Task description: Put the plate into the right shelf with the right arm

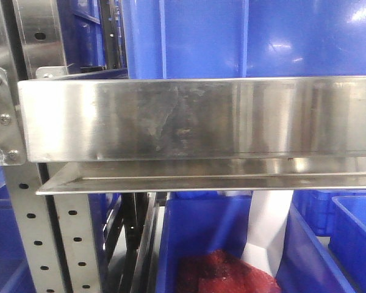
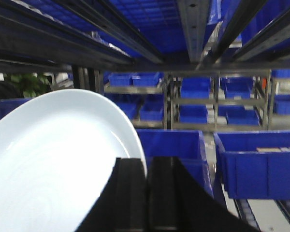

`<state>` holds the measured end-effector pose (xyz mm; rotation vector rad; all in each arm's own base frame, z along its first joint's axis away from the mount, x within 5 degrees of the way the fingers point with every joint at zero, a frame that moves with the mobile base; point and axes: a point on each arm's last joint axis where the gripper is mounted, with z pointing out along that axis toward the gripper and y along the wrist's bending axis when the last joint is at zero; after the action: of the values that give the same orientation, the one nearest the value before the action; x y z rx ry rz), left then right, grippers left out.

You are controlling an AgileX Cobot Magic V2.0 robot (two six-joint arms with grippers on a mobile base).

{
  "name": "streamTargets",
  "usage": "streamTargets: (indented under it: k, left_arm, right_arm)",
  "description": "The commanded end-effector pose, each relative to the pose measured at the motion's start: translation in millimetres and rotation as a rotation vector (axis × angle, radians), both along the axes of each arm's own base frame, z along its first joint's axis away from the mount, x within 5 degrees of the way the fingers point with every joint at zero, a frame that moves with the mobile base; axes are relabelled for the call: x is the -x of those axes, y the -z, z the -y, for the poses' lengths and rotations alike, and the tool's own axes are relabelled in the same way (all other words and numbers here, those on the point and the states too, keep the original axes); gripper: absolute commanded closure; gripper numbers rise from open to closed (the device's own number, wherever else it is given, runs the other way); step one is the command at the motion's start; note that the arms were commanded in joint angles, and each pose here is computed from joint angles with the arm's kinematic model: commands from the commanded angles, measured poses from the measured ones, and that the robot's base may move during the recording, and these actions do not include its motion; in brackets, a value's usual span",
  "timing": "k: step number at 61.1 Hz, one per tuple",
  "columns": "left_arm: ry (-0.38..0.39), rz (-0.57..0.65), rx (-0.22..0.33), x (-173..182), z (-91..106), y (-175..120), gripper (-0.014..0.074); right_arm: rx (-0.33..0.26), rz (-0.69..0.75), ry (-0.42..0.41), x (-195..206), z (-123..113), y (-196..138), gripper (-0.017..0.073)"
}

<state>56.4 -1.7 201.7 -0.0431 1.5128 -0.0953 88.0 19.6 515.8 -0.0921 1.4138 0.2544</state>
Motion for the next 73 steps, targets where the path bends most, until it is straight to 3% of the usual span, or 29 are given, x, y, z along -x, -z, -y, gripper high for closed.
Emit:
streamTargets:
  k: [1,16,34,45,55,61,73]
  left_arm:
    - [0.005,0.090,0.009,1,0.2,-6,0.0640]
    - [0.005,0.090,0.009,1,0.2,-6,0.0640]
    - [0.005,0.090,0.009,1,0.2,-6,0.0640]
    - [0.005,0.090,0.009,1,0.2,-6,0.0640]
    - [0.005,0.090,0.009,1,0.2,-6,0.0640]
    - [0.005,0.090,0.009,1,0.2,-6,0.0640]
    - [0.005,0.090,0.009,1,0.2,-6,0.0640]
  right_arm:
    - [0.006,0.021,0.003,-28,-9,-25,0.0504]
    - [0.059,-0.177,0.022,-118,-37,-21,0.0504]
    - [0.142,-0.407,0.021,-219,-70,46,0.0504]
    - [0.182,-0.486,0.024,-249,-80,78,0.0504]
    - [0.190,-0.509,0.023,-257,-82,87,0.0491]
    - [0.191,-0.512,0.023,-258,-83,88,0.0397]
    - [0.189,-0.509,0.023,-257,-82,86,0.0023]
